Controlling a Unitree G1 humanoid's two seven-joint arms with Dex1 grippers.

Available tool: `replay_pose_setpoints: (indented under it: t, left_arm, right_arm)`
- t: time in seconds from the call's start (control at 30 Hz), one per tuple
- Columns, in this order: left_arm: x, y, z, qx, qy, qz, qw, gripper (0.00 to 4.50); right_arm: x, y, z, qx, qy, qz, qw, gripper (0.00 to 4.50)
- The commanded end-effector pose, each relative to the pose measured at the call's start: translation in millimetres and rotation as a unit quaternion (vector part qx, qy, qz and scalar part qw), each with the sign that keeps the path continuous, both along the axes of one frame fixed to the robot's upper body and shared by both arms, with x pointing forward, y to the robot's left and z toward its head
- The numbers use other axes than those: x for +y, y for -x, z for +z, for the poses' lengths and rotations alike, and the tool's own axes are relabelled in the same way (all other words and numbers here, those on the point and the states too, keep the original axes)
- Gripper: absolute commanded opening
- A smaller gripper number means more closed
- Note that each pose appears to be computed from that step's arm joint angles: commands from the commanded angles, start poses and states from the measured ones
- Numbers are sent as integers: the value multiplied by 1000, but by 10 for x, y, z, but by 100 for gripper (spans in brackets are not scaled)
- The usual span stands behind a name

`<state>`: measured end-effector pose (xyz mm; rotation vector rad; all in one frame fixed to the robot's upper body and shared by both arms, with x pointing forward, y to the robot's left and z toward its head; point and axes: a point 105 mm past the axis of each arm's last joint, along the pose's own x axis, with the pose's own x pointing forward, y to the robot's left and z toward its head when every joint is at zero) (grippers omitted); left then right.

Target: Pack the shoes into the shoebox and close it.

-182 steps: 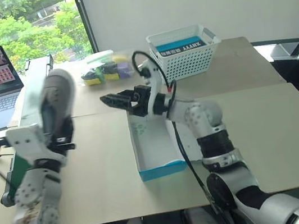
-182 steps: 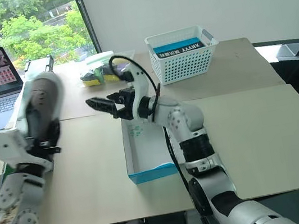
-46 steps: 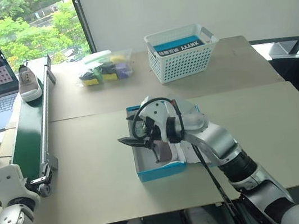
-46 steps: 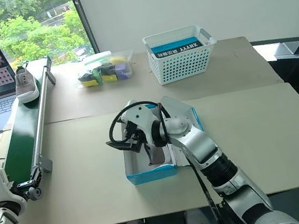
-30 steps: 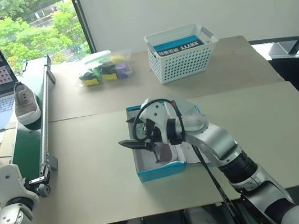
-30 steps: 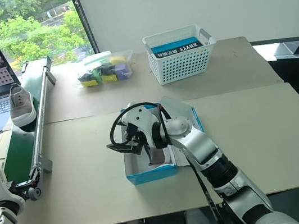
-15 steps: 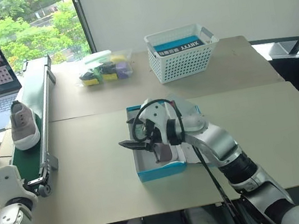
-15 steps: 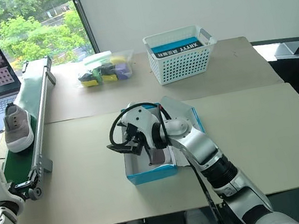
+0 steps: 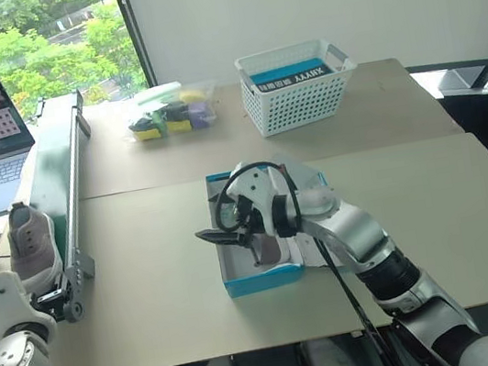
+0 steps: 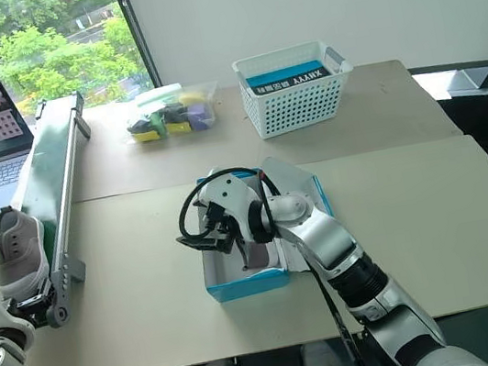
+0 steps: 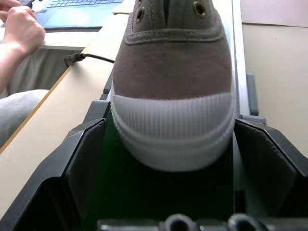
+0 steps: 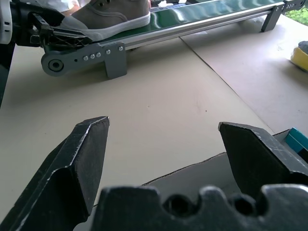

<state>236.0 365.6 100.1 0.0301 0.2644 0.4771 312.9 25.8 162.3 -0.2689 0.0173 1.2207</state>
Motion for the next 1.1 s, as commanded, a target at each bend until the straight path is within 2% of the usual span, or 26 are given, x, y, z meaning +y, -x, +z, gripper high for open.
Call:
replay_pose_setpoints:
  t: [0.03,0.13,0.2,0.3,0.4,0.5,0.57,0.67,0.73,0.87,0.93,1.1]
  left_arm:
    - [29,14,47,-12,4,11,1000,396]
    - [23,-5,90,-21,8,11,1000,314]
    - [34,-10,108,-28,14,15,999,282]
    - [24,-31,145,-35,14,13,999,258]
    - [-19,-86,297,-79,14,10,997,255]
    - [-238,-184,774,-182,-55,-26,981,255]
    - [-453,-244,943,-217,-85,-52,971,255]
    - [-793,-363,942,-221,-88,-107,965,255]
    - [-975,-413,913,-217,-90,-140,962,255]
    - [-1558,-523,841,-218,-57,-242,944,255]
    - [-1744,-535,825,-219,-43,-272,936,255]
    - [-2250,-492,859,-228,-8,-346,910,255]
  right_arm:
    - [1,14,159,-17,-22,2,1000,450]
    - [-1,4,177,-17,-24,0,1000,450]
    - [-3,-1,184,-18,-25,0,1000,450]
    - [-5,-10,190,-18,-25,-2,1000,450]
    - [-12,-36,203,-15,-29,-9,999,450]
    - [-41,-129,243,12,-52,-35,998,450]
    - [-90,-290,248,74,-79,-80,991,450]
    - [-115,-430,256,208,-141,-114,961,450]
    - [-98,-436,282,271,-171,-110,941,450]
    - [3,-347,431,417,-246,-47,874,450]
    - [36,-297,508,443,-260,-19,858,450]
    - [87,-197,575,448,-253,2,857,450]
